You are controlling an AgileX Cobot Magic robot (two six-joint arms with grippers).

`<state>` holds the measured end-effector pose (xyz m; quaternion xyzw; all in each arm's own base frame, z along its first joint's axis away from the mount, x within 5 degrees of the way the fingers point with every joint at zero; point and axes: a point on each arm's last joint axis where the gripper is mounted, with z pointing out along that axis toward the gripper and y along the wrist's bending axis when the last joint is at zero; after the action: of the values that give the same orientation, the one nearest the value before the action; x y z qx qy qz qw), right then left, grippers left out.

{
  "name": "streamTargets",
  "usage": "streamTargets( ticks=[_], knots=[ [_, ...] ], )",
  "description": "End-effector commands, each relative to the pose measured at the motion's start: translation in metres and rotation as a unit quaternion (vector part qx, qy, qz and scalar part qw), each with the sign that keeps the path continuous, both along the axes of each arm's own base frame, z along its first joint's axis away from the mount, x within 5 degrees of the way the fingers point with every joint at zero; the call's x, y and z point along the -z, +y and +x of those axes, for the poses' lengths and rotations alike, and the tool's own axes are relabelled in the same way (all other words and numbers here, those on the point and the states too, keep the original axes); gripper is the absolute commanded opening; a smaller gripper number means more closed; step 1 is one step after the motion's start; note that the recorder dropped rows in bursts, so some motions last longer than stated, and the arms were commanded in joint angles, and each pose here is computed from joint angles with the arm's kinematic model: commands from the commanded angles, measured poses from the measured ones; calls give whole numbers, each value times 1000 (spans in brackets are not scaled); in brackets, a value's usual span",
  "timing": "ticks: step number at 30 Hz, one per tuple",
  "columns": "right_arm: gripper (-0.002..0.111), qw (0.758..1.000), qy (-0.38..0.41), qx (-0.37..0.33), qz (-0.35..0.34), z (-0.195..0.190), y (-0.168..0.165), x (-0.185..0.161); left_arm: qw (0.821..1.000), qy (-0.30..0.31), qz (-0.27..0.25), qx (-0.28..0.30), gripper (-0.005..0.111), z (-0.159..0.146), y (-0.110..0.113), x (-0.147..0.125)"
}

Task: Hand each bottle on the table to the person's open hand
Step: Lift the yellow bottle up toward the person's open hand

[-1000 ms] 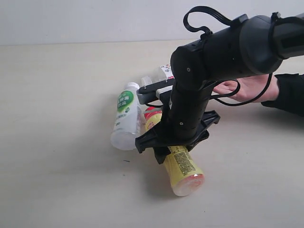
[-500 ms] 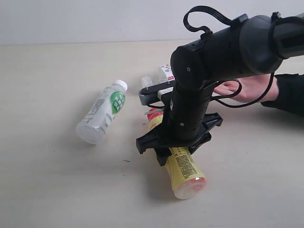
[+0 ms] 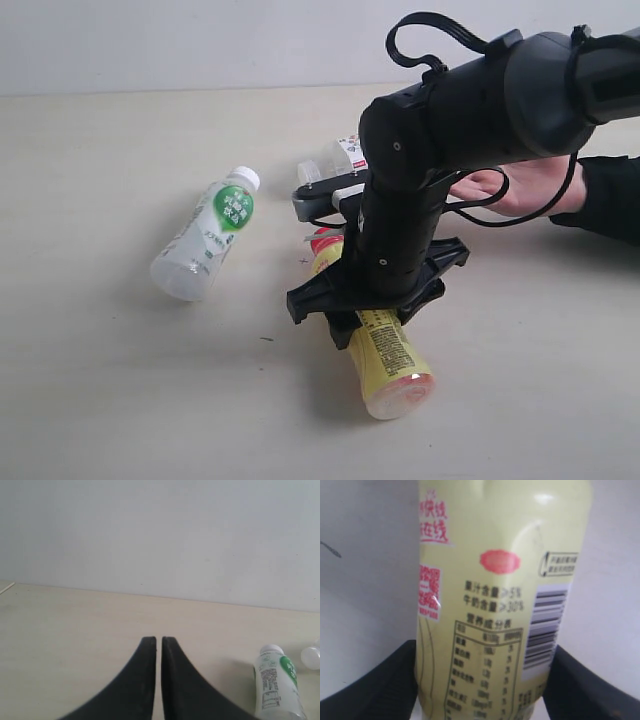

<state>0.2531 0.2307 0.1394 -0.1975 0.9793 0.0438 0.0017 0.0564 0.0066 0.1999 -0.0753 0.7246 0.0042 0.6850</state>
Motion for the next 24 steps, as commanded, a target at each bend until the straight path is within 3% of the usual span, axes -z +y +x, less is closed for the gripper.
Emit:
streamTargets(
  ticks=[1,8,12,24],
  knots=[
    [3,1000,-3,-9,-8,0,-1,0,1000,-4,-4,0,7,0,0,0],
    [2,1000,-11,-12,-8,2,0,0,1000,-4,-4,0,7,0,0,0],
    [2,999,-32,-14,9,1,-1,-18,1000,-4,-4,0,7,0,0,0],
    [0,984,-156,-40,81,-26,-30,-132,1000,-4,-4,0,7,0,0,0]
  ],
)
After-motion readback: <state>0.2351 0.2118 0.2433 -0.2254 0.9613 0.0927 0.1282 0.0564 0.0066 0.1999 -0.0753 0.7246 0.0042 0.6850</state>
